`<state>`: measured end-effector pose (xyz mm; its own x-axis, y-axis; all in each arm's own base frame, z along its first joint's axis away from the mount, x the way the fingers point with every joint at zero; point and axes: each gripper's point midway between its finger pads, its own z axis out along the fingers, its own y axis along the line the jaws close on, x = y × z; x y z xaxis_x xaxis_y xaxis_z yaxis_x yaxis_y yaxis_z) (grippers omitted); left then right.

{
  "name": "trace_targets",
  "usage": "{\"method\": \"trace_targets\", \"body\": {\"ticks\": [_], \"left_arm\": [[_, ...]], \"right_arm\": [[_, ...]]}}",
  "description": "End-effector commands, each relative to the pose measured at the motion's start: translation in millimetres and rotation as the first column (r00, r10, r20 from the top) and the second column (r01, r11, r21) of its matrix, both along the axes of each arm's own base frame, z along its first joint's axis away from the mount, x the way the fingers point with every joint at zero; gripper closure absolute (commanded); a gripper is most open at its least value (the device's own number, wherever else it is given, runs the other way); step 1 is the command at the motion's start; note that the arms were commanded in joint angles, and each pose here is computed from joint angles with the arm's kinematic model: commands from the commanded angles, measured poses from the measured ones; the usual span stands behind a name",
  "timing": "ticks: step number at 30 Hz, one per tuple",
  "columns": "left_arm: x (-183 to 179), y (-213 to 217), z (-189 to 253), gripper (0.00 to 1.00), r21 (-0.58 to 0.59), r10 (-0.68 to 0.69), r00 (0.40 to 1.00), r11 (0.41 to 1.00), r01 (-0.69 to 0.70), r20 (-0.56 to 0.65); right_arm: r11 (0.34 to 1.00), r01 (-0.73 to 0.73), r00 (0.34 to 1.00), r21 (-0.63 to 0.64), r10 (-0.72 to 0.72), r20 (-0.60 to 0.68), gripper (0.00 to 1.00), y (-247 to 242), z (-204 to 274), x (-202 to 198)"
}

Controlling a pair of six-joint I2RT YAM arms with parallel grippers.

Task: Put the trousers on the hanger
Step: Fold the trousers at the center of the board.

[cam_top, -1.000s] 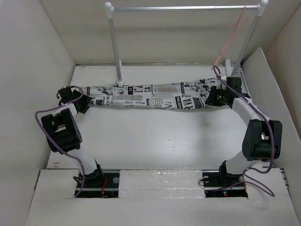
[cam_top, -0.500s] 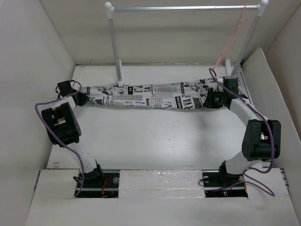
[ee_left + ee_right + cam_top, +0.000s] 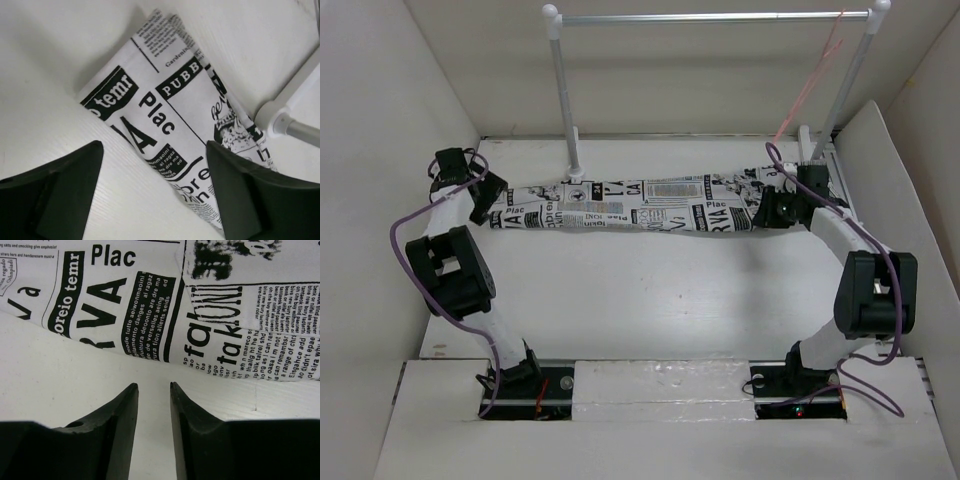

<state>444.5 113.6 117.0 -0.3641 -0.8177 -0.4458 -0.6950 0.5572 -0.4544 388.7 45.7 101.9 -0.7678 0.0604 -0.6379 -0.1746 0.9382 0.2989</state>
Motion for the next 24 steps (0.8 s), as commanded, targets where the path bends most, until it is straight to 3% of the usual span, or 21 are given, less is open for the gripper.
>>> {"method": "trace_targets", "body": {"ticks": [1, 4, 7, 9, 12, 19, 23, 24], "left_arm": [[-17.4, 11.7, 12.0, 0.17, 0.072, 0.039, 0.999, 0.997, -0.037, -0.033], [-18.6, 11.7, 10.3, 0.16, 0.077, 0.039, 0.999, 0.996, -0.037, -0.026], [-22.1, -3.4, -8.9, 0.16, 0.008, 0.004, 1.0, 1.0, -0.004, -0.026], [-28.4, -13.4, -31.6, 0.16, -0.022, -0.005, 0.999, 1.0, 0.004, -0.045], [-29.1, -17.0, -61.2, 0.17, -0.061, -0.003, 0.996, 0.998, -0.002, -0.089], [-9.2, -17.1, -88.0, 0.21, -0.125, 0.017, 0.992, 0.992, -0.032, -0.121], [-3.9, -6.1, -102.0, 0.35, -0.093, 0.056, 0.987, 0.993, -0.071, -0.152], [-4.3, -6.8, -105.9, 0.5, -0.099, 0.054, 0.985, 0.993, -0.071, -0.163]], "right_arm": [[1.0, 0.011, 0.999, 0.003, -0.011, 0.045, 0.61, -4.3, 15.3, 13.0], [0.998, 0.05, 0.998, 0.039, -0.051, 0.028, 0.5, -9.7, 15.8, 14.9], [0.99, 0.114, 0.993, 0.087, -0.116, 0.018, 0.39, -20.8, 18.2, 16.4], [0.968, 0.223, 0.974, 0.114, -0.225, 0.008, 0.32, -41.7, 14.1, 14.9], [0.922, 0.352, 0.935, 0.16, -0.355, -0.01, 0.28, -72.0, 5.6, 15.0], [0.828, 0.512, 0.858, 0.227, -0.506, -0.088, 0.21, -107.6, -37.9, 27.4], [0.765, 0.575, 0.811, 0.288, -0.58, -0.078, 0.21, -111.7, -41.0, 51.2], [0.764, 0.584, 0.808, 0.274, -0.579, -0.108, 0.25, -108.5, -54.1, 53.8]]}}
